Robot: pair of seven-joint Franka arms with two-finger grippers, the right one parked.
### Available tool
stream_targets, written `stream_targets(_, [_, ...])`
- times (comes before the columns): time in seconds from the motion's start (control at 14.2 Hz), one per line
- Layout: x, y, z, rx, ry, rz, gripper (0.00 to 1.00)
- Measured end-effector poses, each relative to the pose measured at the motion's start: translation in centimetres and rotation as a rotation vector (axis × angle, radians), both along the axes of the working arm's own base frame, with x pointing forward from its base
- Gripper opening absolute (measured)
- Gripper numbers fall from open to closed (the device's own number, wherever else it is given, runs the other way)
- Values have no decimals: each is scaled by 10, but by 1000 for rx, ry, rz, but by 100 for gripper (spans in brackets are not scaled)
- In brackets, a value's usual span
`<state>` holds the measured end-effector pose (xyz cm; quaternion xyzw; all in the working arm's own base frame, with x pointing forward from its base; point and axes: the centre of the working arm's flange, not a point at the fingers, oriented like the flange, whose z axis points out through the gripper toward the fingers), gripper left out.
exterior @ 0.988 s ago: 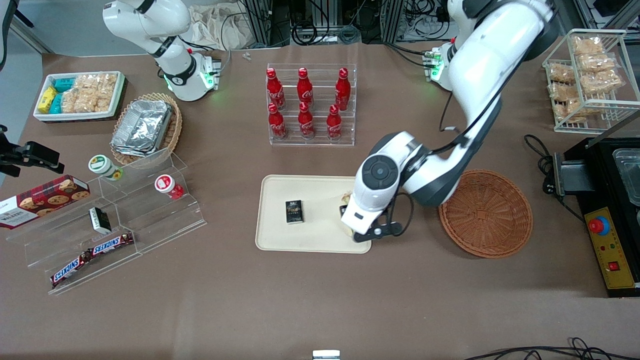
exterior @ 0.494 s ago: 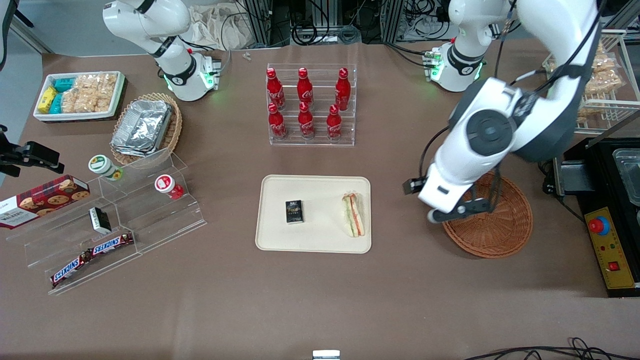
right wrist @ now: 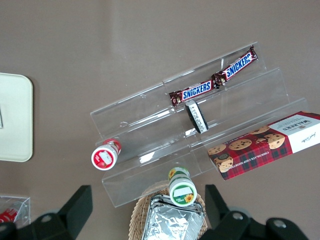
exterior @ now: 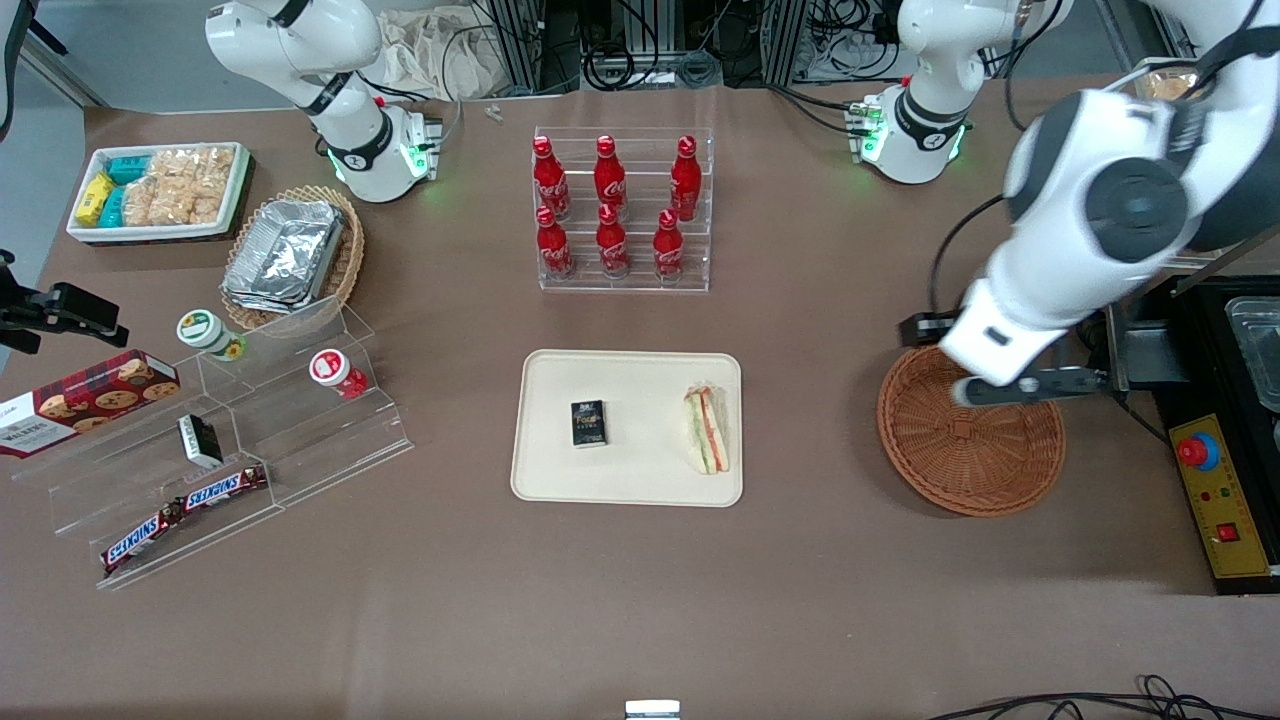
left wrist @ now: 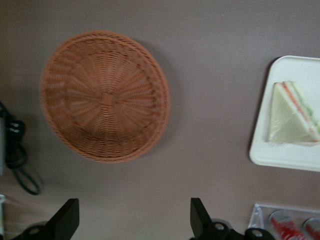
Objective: Place sandwich from basket to tray
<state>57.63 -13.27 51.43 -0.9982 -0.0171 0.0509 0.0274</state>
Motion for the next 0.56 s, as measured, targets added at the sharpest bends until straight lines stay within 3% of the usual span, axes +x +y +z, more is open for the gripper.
stream_targets(0.21, [-19, 63, 6, -5, 0, -65, 100])
stream_targets(0.42, [-28, 70, 3, -4, -10, -84, 100])
stream_targets(0.56, [-22, 59, 9, -4, 28, -110, 100])
